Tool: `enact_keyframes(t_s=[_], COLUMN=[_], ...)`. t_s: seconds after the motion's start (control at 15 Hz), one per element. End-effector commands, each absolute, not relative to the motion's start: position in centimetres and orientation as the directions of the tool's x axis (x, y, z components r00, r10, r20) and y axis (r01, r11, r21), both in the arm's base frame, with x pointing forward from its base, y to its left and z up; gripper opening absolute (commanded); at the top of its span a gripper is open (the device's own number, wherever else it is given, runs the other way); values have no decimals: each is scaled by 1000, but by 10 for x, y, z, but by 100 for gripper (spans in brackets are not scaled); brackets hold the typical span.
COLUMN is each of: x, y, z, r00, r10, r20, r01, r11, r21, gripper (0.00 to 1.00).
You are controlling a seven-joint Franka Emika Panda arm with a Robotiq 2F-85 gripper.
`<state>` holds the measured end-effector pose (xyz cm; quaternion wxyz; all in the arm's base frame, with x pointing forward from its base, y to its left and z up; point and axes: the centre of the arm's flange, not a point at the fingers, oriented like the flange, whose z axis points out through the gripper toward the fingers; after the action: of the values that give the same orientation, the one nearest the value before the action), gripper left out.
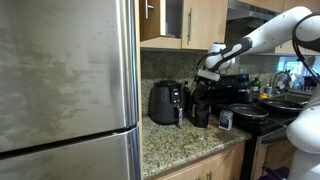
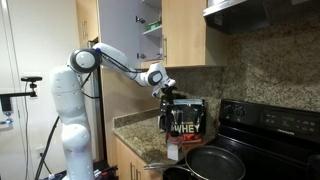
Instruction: Move the black packet to the right and then put it back in the left corner
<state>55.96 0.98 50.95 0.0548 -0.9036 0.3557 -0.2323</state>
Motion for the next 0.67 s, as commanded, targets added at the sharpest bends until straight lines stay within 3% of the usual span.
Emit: enact_keyframes(t_s=[0.0, 0.53, 0.6], x=[578, 574, 574], y=[7, 0, -1], z=[507, 506, 506], r00=[606, 599, 598], r10=[-671, -669, -672], r20=[428, 440, 437], r01=[-635, -652, -655], r11=[-731, -727, -724], r21=[-248, -216, -218], gripper=[59, 2, 2])
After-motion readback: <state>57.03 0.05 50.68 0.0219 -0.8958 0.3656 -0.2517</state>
